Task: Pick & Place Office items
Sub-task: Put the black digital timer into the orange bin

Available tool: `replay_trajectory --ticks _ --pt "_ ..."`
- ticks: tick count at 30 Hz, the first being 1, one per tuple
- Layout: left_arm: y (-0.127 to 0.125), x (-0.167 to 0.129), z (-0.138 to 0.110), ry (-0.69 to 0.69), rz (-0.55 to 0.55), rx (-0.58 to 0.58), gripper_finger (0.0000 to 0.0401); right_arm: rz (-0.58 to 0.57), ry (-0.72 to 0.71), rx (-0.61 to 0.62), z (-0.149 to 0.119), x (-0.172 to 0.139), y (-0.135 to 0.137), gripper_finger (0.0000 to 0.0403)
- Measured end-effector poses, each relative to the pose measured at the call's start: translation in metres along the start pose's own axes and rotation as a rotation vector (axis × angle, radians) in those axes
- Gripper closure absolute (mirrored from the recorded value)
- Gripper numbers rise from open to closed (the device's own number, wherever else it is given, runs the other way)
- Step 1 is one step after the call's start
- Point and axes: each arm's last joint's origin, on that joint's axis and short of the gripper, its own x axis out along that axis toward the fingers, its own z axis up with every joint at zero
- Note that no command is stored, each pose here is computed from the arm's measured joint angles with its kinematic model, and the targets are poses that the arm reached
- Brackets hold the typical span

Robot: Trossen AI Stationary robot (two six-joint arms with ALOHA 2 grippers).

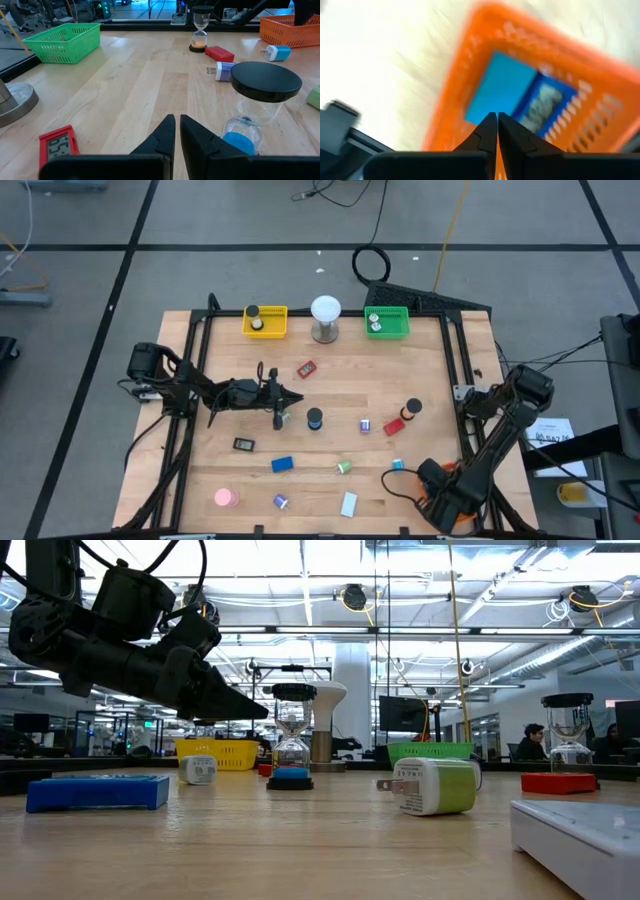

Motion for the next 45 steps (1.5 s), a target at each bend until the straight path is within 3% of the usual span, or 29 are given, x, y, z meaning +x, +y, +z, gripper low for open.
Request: replay_trajectory --ticks 8,14,26,33,38,45 --pt "0.000 0.000 0.000 0.000 0.000 0.000 0.0370 0.105 -0.158 -0.188 0.005 -0.020 -0.006 0.0401" --pt "0.000 0.000 0.000 0.000 0.000 0.000 0.0370 0.197 -0.474 -0.447 0.020 -0.046 -0.010 0.0402" --pt "0.000 0.000 0.000 0.000 0.000 0.000 0.0370 0.315 -0.902 -0.859 0.088 -0.066 0.002 0.0402" --pt "0.000 0.000 0.000 0.000 0.000 0.000 0.0370 0.414 -1.152 -0.911 0.135 -0.066 -0.020 0.0402" --pt "0.000 0.000 0.000 0.000 0.000 0.000 0.0370 0.540 -1.271 -0.875 0.168 -0.057 -0.045 0.0403" --pt "0.000 0.000 0.000 0.000 0.000 0.000 0.0370 0.518 -1.362 -0.756 0.198 -0.031 -0.076 0.0403"
